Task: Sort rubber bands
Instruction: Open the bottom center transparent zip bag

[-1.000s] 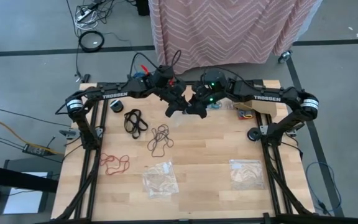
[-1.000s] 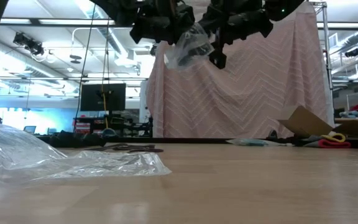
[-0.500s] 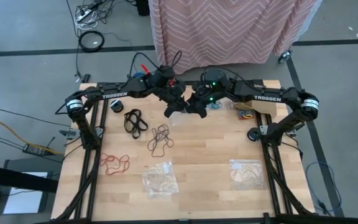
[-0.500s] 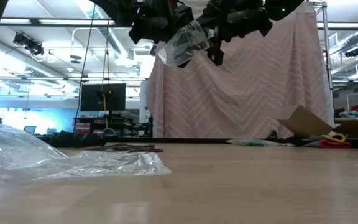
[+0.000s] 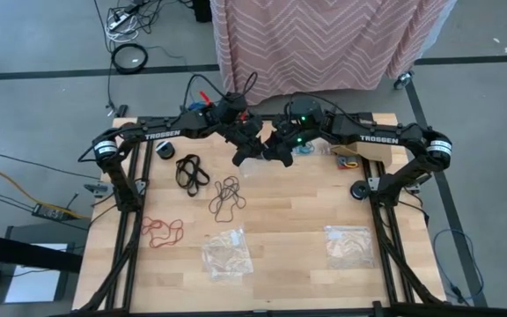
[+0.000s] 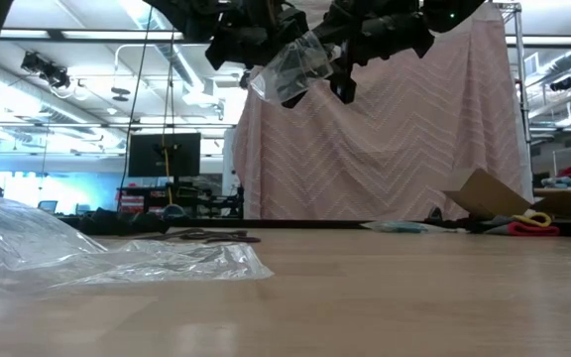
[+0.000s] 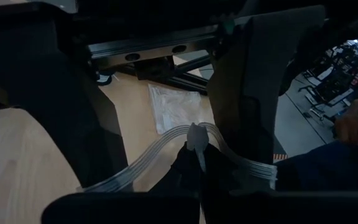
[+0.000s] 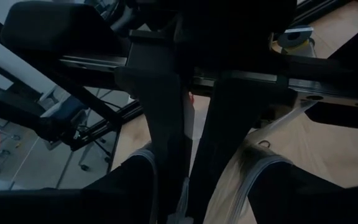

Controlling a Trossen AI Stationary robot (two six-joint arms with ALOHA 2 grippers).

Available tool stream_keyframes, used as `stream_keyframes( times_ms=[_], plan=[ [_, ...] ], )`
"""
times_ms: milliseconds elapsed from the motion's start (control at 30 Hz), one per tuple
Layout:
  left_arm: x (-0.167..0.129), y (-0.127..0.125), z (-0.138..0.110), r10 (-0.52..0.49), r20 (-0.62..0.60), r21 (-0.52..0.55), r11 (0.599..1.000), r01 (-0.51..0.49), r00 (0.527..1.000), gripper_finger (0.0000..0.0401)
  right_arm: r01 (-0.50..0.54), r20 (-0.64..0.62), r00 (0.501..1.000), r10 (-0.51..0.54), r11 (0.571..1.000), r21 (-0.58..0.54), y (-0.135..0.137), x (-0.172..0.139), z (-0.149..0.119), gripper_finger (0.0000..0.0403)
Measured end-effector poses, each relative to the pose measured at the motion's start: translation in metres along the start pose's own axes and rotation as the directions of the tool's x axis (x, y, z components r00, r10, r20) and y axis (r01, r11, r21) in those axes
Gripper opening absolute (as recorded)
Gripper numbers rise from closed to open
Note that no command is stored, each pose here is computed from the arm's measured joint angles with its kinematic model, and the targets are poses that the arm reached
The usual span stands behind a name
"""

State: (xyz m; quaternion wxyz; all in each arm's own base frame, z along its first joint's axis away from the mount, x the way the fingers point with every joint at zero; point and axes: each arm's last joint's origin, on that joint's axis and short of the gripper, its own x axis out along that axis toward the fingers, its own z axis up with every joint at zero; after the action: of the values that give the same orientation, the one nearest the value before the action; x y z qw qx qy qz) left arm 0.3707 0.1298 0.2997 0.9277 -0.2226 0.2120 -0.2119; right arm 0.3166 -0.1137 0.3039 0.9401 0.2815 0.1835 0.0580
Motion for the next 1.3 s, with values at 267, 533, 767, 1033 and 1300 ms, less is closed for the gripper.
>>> stream_keyframes(
  times_ms=[267, 533, 767, 1033, 1300],
  plan=[
    [0.000, 0.000, 0.000, 0.001, 0.000, 0.000, 1.000, -0.001, 1.000, 0.0000, 0.001, 0.001, 1.000, -0.001, 1.000, 0.001, 0.000, 0.000, 0.000, 0.0195],
    [-0.008, 0.006, 0.002, 0.023, 0.013, -0.018, 1.000, -0.022, 1.000, 0.0000, 0.011, -0.011, 1.000, -0.011, 1.000, 0.018, -0.001, 0.000, -0.001, 0.0195],
    [-0.024, 0.008, 0.006, 0.039, 0.035, -0.022, 0.999, -0.038, 0.999, 0.0000, 0.015, -0.024, 1.000, -0.015, 1.000, 0.027, -0.002, -0.001, -0.002, 0.0195],
    [-0.033, 0.013, 0.002, 0.053, 0.003, -0.040, 0.998, -0.052, 0.999, 0.0000, 0.017, -0.028, 0.999, -0.016, 0.999, 0.045, -0.006, -0.004, -0.001, 0.0195],
    [-0.038, 0.017, -0.004, 0.070, -0.037, -0.047, 0.996, -0.071, 0.997, 0.0000, -0.001, -0.034, 0.999, 0.003, 0.998, 0.063, -0.007, -0.005, -0.001, 0.0195]
  ],
)
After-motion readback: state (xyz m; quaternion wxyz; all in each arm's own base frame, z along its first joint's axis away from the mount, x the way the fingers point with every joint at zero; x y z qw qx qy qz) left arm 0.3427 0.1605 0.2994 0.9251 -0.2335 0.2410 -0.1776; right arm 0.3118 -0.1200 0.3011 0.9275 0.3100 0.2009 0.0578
